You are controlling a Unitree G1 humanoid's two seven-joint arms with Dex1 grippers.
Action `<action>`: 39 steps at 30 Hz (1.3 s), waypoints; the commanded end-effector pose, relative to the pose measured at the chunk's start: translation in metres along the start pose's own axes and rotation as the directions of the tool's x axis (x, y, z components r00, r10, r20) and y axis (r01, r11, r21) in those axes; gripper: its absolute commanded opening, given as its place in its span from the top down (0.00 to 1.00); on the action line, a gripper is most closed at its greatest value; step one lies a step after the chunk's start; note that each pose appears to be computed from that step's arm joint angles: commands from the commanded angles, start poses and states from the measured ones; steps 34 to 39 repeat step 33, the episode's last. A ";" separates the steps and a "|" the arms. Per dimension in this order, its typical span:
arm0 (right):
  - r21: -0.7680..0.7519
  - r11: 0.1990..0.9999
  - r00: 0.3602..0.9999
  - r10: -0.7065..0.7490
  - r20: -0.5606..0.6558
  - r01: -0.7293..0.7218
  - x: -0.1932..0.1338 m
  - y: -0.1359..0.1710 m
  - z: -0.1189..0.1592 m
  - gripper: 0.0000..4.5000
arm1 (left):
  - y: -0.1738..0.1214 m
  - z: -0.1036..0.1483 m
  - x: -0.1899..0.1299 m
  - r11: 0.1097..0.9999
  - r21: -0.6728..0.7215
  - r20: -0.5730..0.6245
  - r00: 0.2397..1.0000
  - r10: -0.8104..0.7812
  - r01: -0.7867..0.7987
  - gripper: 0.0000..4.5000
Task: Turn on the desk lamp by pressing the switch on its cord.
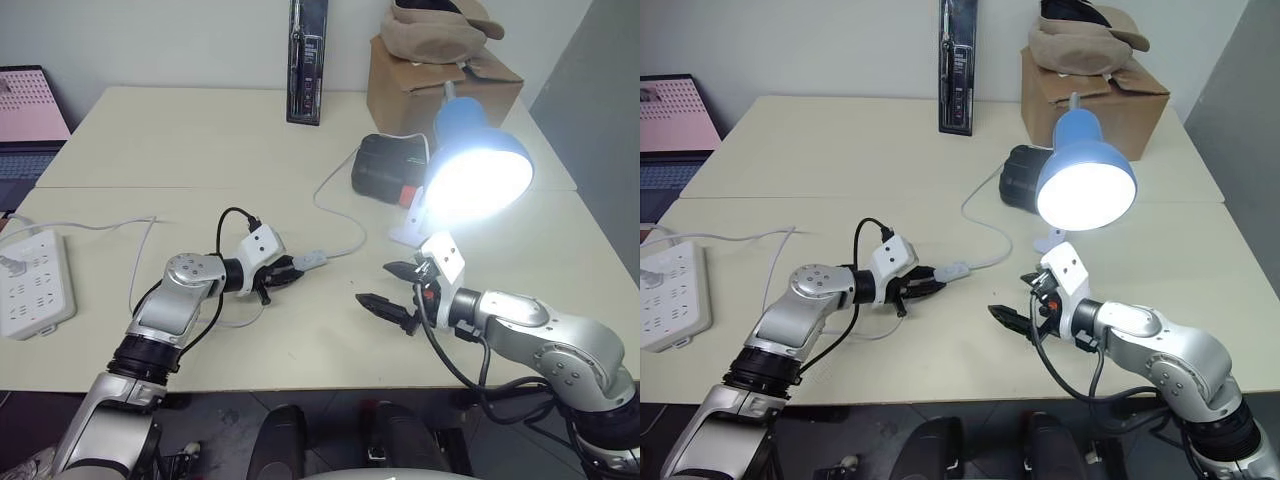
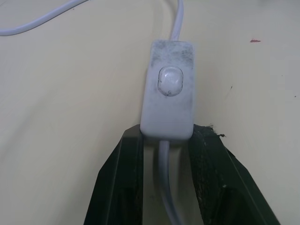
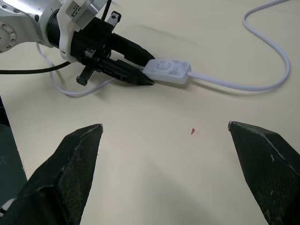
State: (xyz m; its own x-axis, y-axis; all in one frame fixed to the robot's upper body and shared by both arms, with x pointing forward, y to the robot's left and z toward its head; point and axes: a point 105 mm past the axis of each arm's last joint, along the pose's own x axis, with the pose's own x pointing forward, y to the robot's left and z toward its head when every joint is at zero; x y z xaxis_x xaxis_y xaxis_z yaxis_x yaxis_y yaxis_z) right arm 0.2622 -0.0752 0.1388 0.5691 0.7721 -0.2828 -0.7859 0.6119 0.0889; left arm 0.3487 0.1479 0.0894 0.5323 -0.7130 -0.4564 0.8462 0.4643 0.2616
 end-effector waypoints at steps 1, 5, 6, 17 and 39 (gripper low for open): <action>-0.063 0.998 1.000 0.013 0.027 -0.012 -0.004 0.004 0.007 0.00 | 0.004 0.006 -0.002 1.000 0.024 0.023 1.000 0.015 -0.016 0.54; -0.120 0.993 1.000 0.014 0.000 -0.014 -0.006 0.001 0.005 0.00 | 0.006 0.010 -0.010 0.999 0.030 0.038 0.999 0.016 -0.017 0.34; -0.139 0.990 1.000 0.015 -0.010 -0.016 -0.007 0.000 0.003 0.00 | 0.006 0.012 -0.014 0.999 0.028 0.046 0.999 0.019 -0.020 0.27; -0.298 0.953 0.998 0.057 0.011 -0.051 -0.018 -0.024 0.007 0.00 | 0.015 0.033 -0.096 0.971 -0.051 0.119 0.964 0.236 -0.232 0.00; -0.439 0.894 0.996 0.090 -0.024 -0.092 -0.034 -0.054 0.005 0.00 | -0.023 0.007 -0.146 0.943 -0.232 0.041 0.966 0.254 -0.238 0.00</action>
